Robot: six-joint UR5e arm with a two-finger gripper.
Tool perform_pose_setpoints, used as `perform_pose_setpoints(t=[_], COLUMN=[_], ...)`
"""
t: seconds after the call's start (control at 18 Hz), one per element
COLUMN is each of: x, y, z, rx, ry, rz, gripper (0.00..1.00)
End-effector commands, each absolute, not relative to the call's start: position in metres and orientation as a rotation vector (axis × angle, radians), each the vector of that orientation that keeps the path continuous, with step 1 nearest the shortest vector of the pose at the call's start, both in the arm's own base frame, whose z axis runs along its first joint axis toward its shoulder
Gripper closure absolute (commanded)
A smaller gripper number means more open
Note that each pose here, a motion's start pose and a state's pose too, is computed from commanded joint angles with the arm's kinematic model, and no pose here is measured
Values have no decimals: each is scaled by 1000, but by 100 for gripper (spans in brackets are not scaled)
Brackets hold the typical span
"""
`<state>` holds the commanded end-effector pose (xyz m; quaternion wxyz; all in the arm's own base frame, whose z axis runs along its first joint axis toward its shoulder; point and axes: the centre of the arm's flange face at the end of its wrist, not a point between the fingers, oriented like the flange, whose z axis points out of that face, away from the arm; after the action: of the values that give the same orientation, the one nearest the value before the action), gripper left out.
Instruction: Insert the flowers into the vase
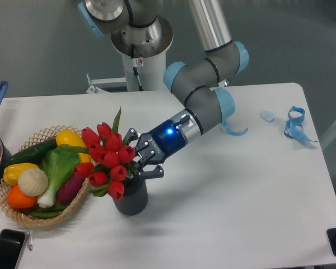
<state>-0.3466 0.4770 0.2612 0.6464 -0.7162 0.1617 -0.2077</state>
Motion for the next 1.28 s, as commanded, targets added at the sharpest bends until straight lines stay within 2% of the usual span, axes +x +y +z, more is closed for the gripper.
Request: perform_pose_setpoints(t=[0.39,0.5,0.56,0.61,0.78,0.89,1.17,1.28], x=[-353,-352,-353,-353,-353,-352,-352,-351], y=[474,474,475,474,474,473,468,463], z=[260,260,259,258,258,258,274,287], rx=[-1636,-1640,-1655,-1665,-1671,-1691,-1752,-1843], ry=[392,399,402,406,407,413,450,498], rz=[-432,-427,-423,-420,-418,-408,-351,-278], gripper=[57,47,45,41,14,1,0,0])
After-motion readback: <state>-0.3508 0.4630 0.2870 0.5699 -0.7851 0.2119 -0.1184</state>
